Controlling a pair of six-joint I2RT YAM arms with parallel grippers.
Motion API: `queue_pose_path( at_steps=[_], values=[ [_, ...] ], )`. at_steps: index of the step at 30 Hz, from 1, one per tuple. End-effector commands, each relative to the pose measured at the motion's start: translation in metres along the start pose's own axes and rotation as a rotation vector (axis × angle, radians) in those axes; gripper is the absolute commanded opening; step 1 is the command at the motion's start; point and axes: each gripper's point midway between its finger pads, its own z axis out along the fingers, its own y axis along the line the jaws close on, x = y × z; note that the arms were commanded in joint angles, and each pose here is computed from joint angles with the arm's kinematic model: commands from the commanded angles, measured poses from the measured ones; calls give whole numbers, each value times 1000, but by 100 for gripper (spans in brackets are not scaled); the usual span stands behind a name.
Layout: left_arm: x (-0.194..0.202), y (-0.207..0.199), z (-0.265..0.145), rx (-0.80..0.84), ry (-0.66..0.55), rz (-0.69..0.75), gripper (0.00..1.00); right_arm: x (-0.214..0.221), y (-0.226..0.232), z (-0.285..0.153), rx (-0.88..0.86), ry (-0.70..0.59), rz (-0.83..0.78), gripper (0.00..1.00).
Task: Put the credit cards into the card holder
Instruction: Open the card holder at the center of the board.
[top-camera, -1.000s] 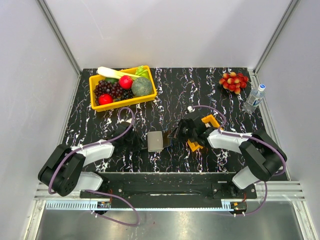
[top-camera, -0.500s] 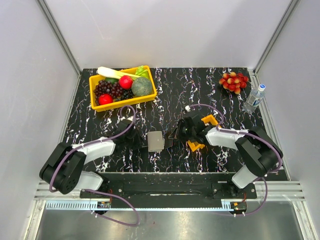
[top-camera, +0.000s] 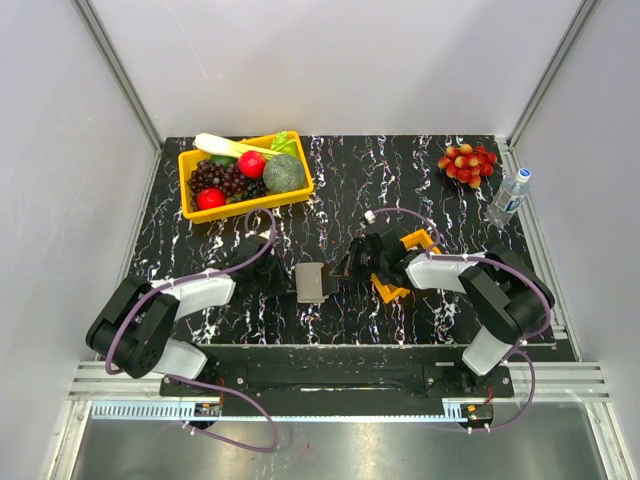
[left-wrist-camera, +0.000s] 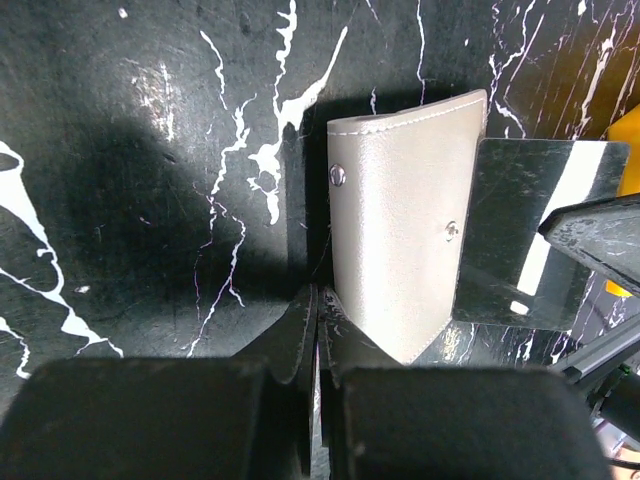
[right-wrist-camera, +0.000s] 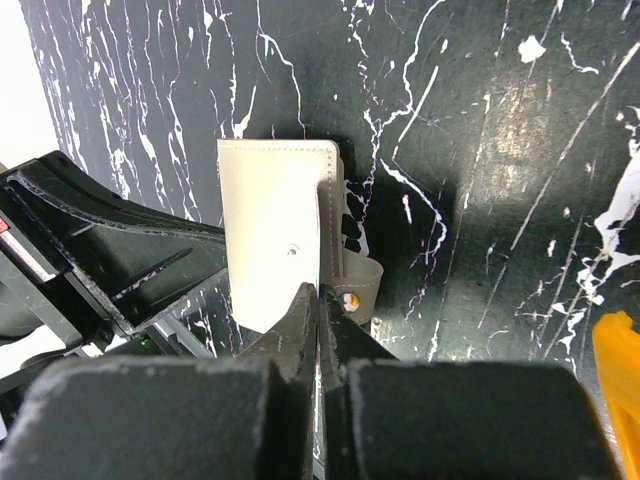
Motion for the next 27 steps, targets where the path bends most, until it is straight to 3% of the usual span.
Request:
queue_pose_path(
  at_steps=[1,11,18,27],
  values=[
    [-8,3,-4,-44,-27,23,0,-21,12,-12,-4,-88,-48,0],
    [-25,-8,-23,-18,-117,43,0,-19,-6,-11,79,-73,-79,0],
    [-18,-19,-10,44,-66,52,0,-12,-4,-2,43,-31,-67,0],
    [-3,-4,5,-8,-4,27,0,-8,16,0,-72,-12,-35,0]
  ],
)
